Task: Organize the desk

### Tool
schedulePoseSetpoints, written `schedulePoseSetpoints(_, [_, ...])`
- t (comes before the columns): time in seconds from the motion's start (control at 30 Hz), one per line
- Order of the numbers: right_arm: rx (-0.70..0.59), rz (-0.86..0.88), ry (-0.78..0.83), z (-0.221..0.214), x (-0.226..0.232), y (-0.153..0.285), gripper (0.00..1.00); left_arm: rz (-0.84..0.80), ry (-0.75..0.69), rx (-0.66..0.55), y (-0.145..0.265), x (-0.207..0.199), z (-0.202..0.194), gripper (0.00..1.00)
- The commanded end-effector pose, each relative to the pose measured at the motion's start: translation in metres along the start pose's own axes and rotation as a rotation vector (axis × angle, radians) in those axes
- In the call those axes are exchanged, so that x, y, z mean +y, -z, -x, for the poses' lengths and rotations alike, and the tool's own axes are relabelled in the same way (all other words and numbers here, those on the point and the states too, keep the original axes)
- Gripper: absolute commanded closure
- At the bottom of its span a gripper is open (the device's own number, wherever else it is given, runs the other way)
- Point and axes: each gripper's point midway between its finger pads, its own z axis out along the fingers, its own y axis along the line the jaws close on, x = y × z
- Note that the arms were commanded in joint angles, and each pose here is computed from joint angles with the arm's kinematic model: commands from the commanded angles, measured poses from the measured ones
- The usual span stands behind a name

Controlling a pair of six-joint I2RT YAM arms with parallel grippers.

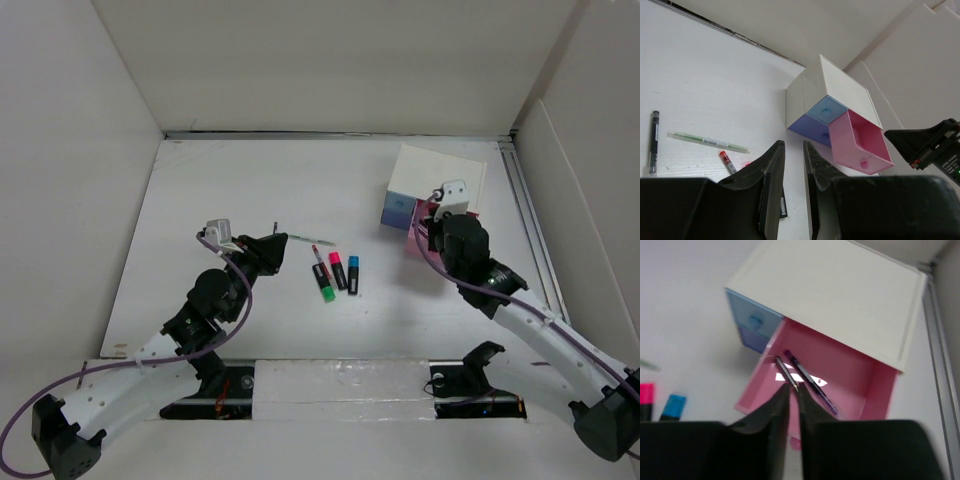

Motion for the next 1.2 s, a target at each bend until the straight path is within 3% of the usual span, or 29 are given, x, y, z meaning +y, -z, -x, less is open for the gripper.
schedulePoseSetpoints(0.0, [-0.142, 0.329, -0.049, 0.054, 0.061, 0.016, 0.92, -0.011, 0.013, -0.033, 0.0, -0.003, 0.008, 0.82])
schedulePoseSetpoints(0.03, [-0.138, 0.385, -0.041, 0.06, 0.075, 0.016, 0.99, -0.01, 0.014, -0.035, 0.0, -0.003, 0.009, 0.82])
schedulePoseSetpoints(0.17, [0.003, 0.566, 0.092, 0.038, 0.156, 0.006, 1.0, 0.01, 0.009, -0.041, 0.0, 0.001, 0.009, 0.82])
schedulePoseSetpoints(0.23, [0.095, 0.586, 0.167, 0.009, 0.189, -0.013, 0.93, 0.04, 0.017, -0.06, 0.0, 0.006, 0.014, 0.82])
schedulePoseSetpoints(0.43, [0.154, 0.686, 0.247, -0.009, 0.252, -0.053, 0.74, 0.103, 0.058, -0.113, 0.006, 0.02, 0.023, 0.74])
schedulePoseSetpoints(0.47, [0.202, 0.725, 0.289, -0.032, 0.265, -0.062, 0.72, 0.098, 0.063, -0.122, 0.007, 0.02, 0.024, 0.73])
schedulePoseSetpoints(0.77, [0.273, 0.842, 0.369, -0.053, 0.311, -0.098, 0.5, 0.081, 0.048, -0.109, 0.006, 0.016, 0.022, 0.71])
schedulePoseSetpoints(1.17, [0.34, 0.866, 0.395, -0.076, 0.336, -0.129, 0.49, 0.067, 0.06, -0.144, 0.013, 0.017, 0.031, 0.7])
